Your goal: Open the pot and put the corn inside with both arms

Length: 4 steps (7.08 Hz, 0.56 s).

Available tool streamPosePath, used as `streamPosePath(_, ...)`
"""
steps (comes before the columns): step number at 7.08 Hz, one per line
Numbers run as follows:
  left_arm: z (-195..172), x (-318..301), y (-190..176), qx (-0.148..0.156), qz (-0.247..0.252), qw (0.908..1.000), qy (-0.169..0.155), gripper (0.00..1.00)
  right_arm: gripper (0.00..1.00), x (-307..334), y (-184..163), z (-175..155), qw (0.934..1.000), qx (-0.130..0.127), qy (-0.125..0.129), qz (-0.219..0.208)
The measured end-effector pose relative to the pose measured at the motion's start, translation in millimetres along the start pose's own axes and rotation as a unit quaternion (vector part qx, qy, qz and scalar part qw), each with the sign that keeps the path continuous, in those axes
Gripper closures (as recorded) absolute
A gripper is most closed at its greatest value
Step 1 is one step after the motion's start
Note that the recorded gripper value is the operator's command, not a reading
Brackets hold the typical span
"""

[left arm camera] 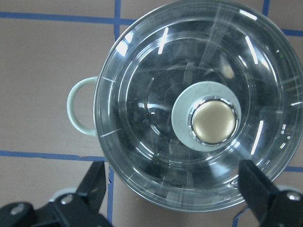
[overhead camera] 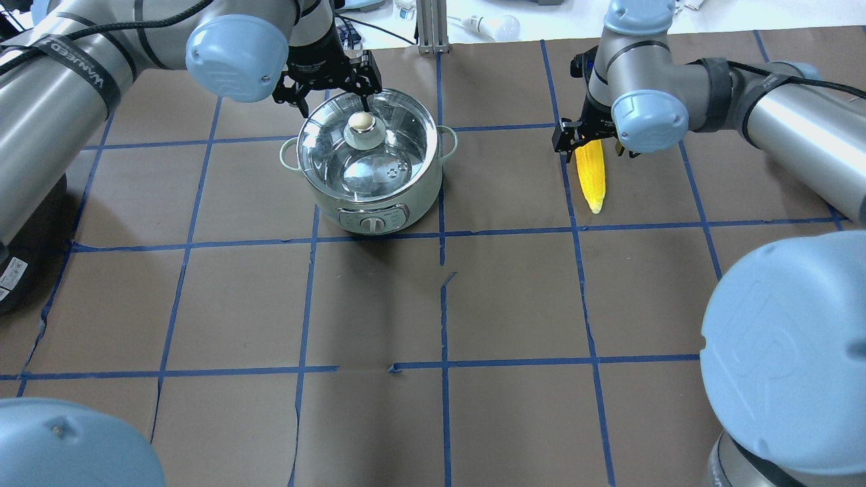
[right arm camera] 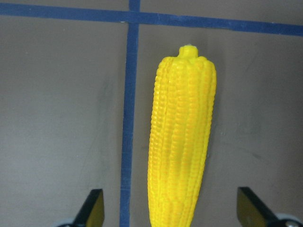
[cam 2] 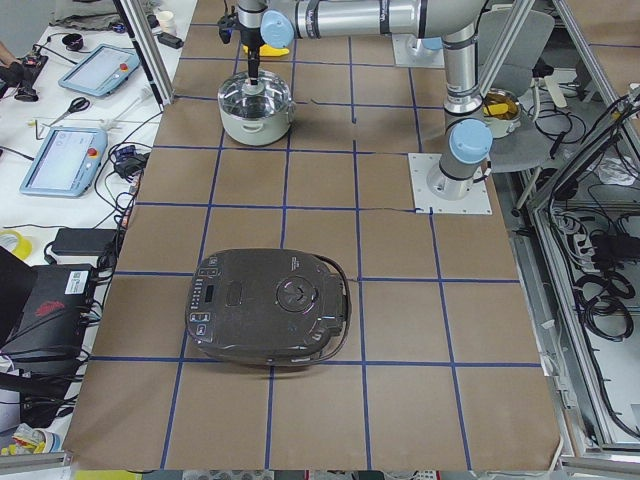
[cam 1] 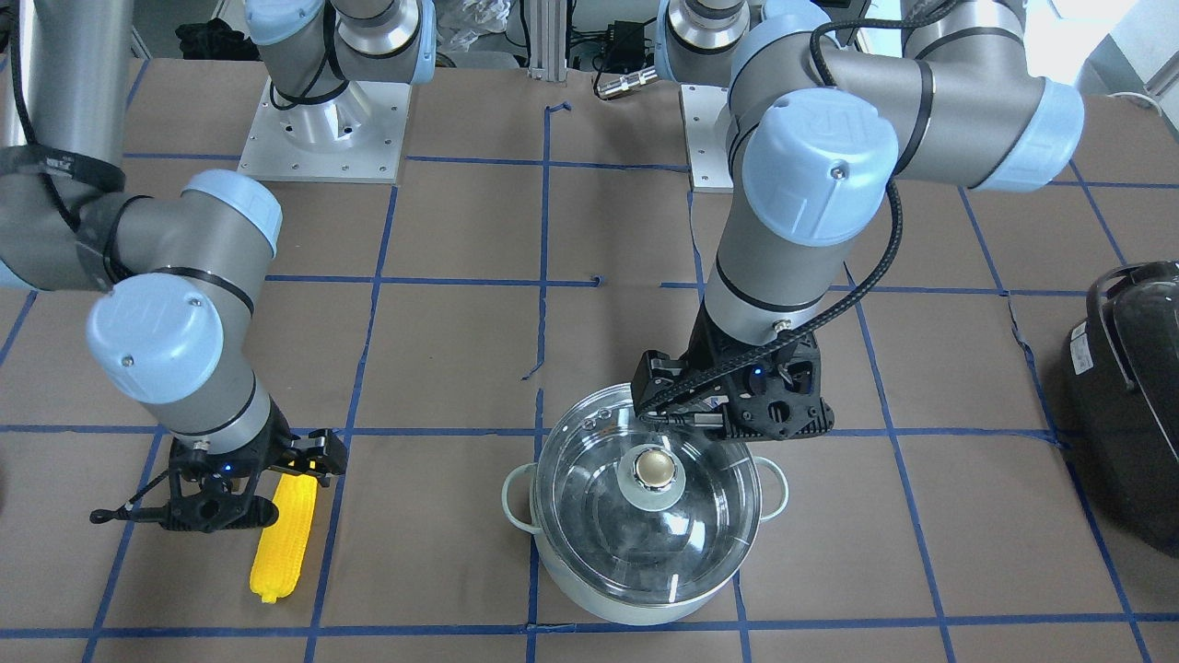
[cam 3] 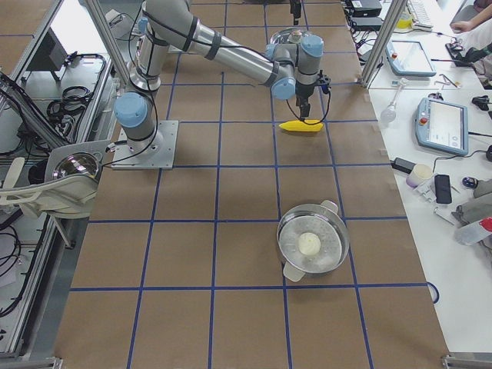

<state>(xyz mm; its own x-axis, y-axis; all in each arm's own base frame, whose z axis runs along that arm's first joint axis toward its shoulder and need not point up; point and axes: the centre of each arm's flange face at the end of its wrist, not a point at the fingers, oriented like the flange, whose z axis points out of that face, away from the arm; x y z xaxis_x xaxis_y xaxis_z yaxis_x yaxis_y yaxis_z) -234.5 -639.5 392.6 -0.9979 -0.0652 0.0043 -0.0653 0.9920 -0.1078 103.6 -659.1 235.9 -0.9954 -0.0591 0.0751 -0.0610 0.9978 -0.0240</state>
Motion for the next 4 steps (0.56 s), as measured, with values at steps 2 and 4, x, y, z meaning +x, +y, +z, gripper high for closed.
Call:
streamPosePath(2,25,10,-7,-0.011,0.0,0.9999,-0.002,0.0,0.0,16,-5,28,0.9998,-0.013,-0.002,0.016)
streamPosePath(4,39,18,-8,-0.018,0.003,0.9998,-0.003,0.03,0.34,21,-8,45,0.9989,-0.018,-0.006,0.043)
